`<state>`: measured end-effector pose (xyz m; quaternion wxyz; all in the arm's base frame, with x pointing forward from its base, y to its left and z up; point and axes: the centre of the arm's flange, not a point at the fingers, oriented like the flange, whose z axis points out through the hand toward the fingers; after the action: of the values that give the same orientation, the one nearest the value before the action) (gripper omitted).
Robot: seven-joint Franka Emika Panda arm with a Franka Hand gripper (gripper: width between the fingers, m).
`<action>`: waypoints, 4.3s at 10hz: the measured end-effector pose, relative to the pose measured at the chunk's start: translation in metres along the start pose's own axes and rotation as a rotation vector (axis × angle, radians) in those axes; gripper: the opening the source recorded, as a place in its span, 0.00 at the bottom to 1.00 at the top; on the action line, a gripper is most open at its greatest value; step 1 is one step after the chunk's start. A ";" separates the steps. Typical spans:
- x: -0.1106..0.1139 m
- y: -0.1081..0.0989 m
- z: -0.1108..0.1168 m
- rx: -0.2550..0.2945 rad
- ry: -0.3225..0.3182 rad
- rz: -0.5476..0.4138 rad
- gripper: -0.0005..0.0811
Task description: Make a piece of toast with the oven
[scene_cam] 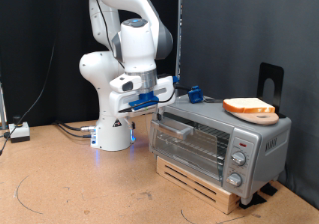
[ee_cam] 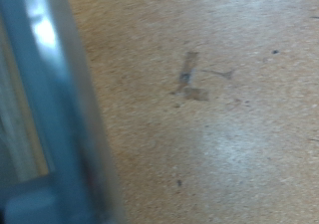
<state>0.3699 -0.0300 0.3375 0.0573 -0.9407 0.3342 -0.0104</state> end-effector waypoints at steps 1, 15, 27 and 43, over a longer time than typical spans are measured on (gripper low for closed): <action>0.010 0.006 0.005 -0.010 0.011 0.019 1.00; 0.085 0.004 0.076 -0.018 0.053 0.083 1.00; 0.112 0.011 0.173 -0.119 0.060 0.195 1.00; 0.098 0.036 0.031 0.255 -0.245 -0.059 1.00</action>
<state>0.4249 -0.1161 0.3004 0.2161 -0.9295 0.2929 0.0602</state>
